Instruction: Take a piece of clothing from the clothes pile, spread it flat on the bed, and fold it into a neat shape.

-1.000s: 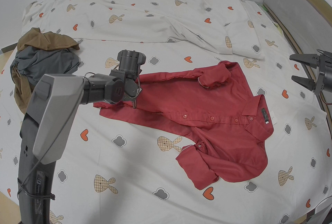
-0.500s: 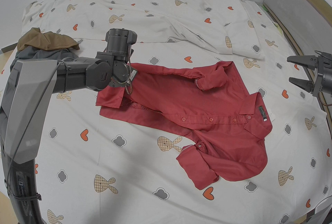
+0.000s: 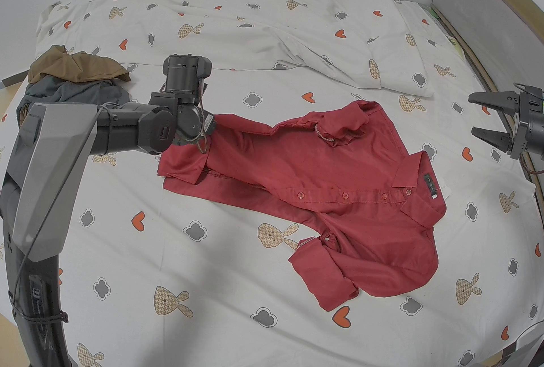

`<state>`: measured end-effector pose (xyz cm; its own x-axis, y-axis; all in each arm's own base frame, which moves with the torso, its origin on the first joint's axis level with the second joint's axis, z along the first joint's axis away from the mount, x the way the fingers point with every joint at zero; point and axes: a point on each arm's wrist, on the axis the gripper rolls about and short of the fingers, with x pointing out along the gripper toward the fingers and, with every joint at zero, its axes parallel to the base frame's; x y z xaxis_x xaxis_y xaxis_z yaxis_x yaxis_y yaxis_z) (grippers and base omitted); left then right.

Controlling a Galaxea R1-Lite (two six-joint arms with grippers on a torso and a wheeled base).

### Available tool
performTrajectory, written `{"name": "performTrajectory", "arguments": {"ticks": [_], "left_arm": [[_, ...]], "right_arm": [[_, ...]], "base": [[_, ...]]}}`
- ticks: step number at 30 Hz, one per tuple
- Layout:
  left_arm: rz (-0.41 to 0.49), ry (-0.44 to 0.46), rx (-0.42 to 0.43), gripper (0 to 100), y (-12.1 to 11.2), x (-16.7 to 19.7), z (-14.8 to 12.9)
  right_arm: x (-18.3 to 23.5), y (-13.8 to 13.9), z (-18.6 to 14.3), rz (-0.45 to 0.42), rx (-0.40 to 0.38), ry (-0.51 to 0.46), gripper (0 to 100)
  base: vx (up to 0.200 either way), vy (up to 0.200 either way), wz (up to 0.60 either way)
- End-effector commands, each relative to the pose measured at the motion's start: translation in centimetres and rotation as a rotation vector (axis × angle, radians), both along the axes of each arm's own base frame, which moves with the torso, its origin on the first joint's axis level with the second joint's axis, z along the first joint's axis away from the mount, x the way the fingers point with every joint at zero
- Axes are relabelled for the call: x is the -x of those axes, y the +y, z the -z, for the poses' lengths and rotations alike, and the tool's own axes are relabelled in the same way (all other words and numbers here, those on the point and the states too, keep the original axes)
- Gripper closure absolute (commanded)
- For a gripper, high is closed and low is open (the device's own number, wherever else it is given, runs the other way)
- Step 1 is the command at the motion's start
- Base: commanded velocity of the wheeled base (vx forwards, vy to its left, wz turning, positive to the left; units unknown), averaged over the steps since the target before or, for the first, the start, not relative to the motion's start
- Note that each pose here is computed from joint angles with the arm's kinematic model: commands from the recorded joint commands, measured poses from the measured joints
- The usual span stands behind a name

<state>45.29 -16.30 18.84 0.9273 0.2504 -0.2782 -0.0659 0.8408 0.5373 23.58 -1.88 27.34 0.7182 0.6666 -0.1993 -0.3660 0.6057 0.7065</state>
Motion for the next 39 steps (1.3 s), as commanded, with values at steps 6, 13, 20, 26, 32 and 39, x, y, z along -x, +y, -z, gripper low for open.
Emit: {"name": "performTrajectory", "arguments": {"ticks": [6, 13, 20, 26, 32, 39], "left_arm": [[-0.014, 0.005, 0.035, 0, 5.4, 2.3, -0.3], [0.024, 0.039, 0.138, 0, 7.0, 3.3, 0.0], [0.084, 0.125, 0.322, 0, 9.1, 2.7, -0.1], [0.161, 0.251, 0.492, 0, 9.1, 2.6, -0.5], [0.209, 0.313, 0.641, 0, 9.9, 1.3, 0.1], [0.174, 0.339, 0.698, 0, 10.5, -0.2, -0.3]], "right_arm": [[0.0, 0.5, 0.3, -0.021, -0.001, 0.01, 0], [0.0, 0.6, 0.4, -0.027, 0.0, 0.012, 0], [0.0, 0.7, 0.4, -0.029, -0.001, 0.013, 0], [-0.1, 0.9, 0.5, -0.038, -0.002, 0.016, 0], [-0.2, 0.8, 0.6, -0.038, -0.002, 0.021, 0], [-0.2, 0.9, 0.6, -0.043, -0.002, 0.022, 0]], "base": [[0.0, 0.0, 0.0], [0.0, 0.0, 0.0], [0.0, 0.0, 0.0], [0.0, 0.0, 0.0], [0.0, 0.0, 0.0], [0.0, 0.0, 0.0]]}}
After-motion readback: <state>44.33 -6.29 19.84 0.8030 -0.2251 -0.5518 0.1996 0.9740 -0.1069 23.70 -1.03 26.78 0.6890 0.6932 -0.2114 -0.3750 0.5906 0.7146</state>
